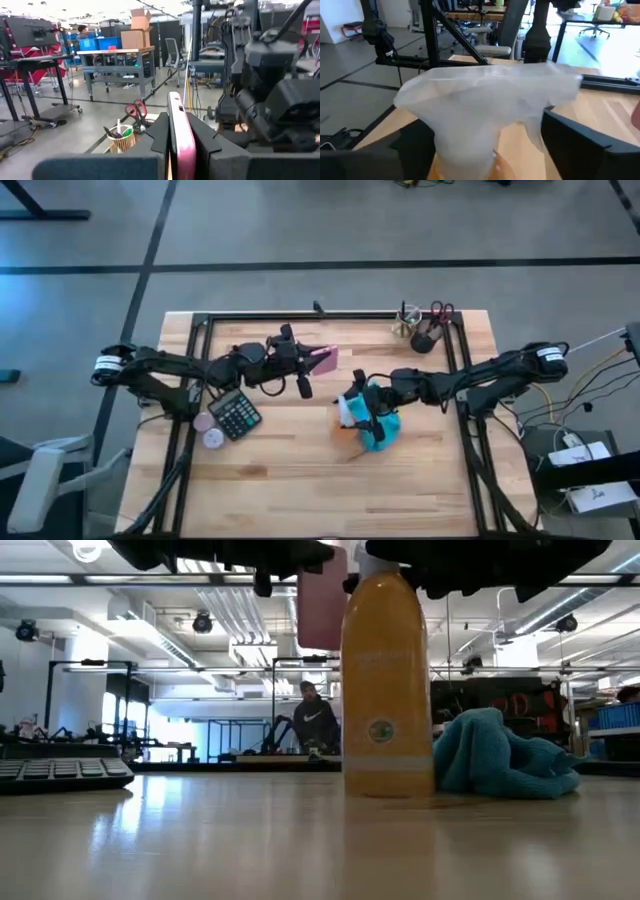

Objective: Apply microfiber cloth
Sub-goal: Spray the pink cellphone using the yellow spray bottle

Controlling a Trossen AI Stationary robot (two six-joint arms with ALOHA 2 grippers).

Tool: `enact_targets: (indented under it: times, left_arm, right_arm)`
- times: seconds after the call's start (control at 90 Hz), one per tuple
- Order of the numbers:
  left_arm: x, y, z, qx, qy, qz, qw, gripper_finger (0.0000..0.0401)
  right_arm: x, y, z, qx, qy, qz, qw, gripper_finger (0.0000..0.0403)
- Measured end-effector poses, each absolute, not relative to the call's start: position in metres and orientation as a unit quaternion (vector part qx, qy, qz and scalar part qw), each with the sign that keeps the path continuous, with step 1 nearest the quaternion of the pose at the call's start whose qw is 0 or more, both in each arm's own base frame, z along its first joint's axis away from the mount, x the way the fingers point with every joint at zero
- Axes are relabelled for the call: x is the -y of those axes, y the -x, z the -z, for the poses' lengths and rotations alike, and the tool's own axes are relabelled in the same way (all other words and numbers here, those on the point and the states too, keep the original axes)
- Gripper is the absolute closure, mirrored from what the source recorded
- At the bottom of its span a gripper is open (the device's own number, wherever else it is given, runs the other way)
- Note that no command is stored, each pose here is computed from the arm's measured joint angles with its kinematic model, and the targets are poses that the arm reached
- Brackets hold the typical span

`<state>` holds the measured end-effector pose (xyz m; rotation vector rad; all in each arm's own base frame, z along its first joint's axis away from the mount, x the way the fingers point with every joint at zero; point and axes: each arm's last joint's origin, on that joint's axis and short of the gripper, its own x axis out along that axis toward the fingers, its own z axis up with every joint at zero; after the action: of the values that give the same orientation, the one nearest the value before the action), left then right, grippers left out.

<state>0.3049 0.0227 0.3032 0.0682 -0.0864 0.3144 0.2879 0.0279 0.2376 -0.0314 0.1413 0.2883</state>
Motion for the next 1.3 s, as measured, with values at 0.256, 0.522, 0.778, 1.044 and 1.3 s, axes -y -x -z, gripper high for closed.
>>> enact_targets:
  times: [0.256,0.522,0.778,1.044,1.3]
  left_arm:
    - [-0.021,-0.305,-0.298,0.003,-0.195,-0.152,0.969,0.0385]
    - [-0.023,-0.313,-0.279,-0.09,-0.489,-0.152,0.854,0.0386]
    - [-0.025,-0.335,-0.235,-0.224,-0.694,-0.141,0.67,0.0387]
    - [-0.01,-0.356,-0.198,-0.239,-0.804,-0.106,0.534,0.0387]
    - [0.011,-0.358,-0.191,-0.265,-0.841,-0.122,0.456,0.0387]
  right_arm:
    - [-0.028,-0.285,-0.236,-0.093,-0.001,-0.146,0.985,0.0064]
    - [-0.028,-0.284,-0.233,-0.111,-0.014,-0.145,0.983,0.008]
    - [-0.028,-0.284,-0.232,-0.118,-0.034,-0.142,0.982,0.0089]
    - [-0.03,-0.283,-0.228,-0.143,-0.073,-0.163,0.973,0.0091]
    - [-0.038,-0.282,-0.227,-0.151,-0.074,-0.168,0.971,0.01]
